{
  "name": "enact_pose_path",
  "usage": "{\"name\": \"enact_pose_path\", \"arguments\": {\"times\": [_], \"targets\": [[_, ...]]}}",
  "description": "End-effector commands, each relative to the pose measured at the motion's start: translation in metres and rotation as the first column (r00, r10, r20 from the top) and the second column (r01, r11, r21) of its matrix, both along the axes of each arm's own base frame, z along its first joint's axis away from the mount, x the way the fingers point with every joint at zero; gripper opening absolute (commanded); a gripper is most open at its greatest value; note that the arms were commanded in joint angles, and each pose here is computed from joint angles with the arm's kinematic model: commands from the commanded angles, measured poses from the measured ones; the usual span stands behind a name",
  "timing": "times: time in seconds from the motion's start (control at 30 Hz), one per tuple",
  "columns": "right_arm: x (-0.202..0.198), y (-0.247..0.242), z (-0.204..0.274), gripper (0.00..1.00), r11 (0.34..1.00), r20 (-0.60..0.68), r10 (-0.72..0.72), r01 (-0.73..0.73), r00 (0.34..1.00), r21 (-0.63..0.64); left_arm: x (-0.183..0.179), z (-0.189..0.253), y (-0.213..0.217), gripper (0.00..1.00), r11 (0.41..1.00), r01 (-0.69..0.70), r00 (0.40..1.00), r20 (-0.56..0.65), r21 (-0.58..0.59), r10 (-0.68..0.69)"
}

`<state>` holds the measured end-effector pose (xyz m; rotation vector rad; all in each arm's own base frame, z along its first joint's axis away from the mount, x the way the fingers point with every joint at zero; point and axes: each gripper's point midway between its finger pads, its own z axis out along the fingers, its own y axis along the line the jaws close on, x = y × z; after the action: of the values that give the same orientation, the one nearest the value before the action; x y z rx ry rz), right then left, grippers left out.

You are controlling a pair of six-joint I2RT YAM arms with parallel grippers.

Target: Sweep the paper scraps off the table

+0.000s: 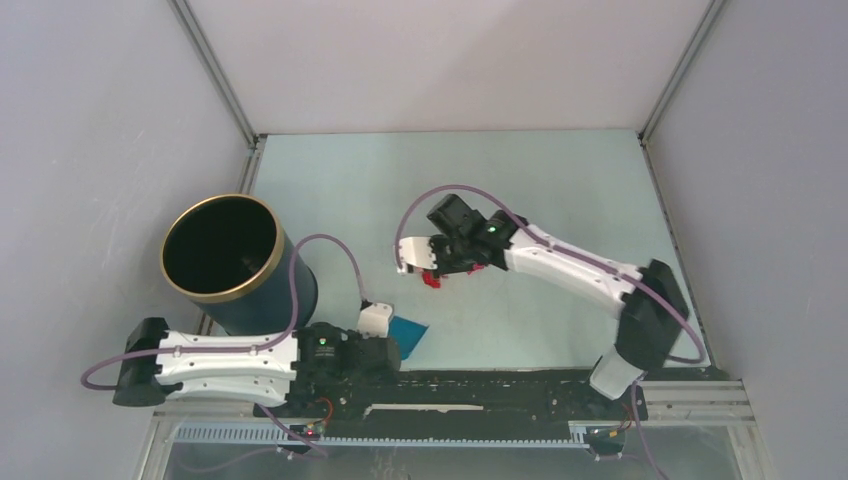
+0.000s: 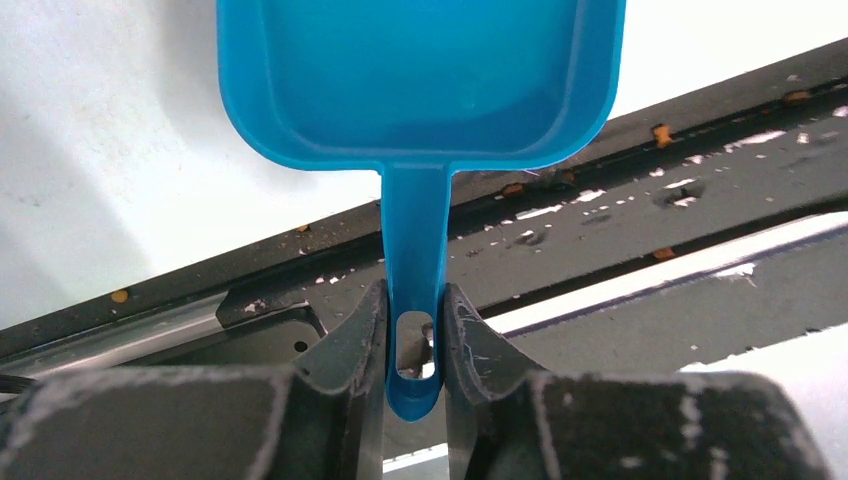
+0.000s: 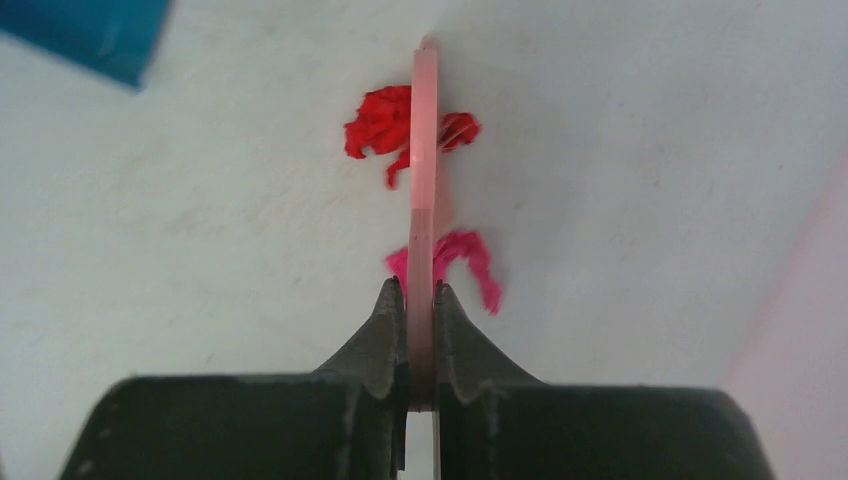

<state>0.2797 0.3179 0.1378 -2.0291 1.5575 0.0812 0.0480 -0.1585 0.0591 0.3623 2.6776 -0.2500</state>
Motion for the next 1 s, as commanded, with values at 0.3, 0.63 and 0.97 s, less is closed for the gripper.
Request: {"name": "enact_pose_path", "arguments": {"times": [0.3,0.63,0.97], "targets": [[-0.049,-0.080,0.095,0.00,0.920,-0.095,-0.313,0.327,0.945,0.216,0.000,-0.006,-0.068,0.00,0.953,0.294,0.956,-0.048,0.077,-0.291],[-0.067,-0.080,0.069,0.00,0.844,-0.423,-0.407,0.511,0.809,0.163,0.016,-0.006,-0.099,0.00,0.943,0.301,0.953,-0.029,0.143,-0.300],[-0.098,-0.086,0.066,0.00,0.805,-0.663,-0.407,0.590,0.628,0.065,0.046,-0.005,-0.108,0.00,0.978,0.182,0.976,0.097,0.106,-0.192]]}}
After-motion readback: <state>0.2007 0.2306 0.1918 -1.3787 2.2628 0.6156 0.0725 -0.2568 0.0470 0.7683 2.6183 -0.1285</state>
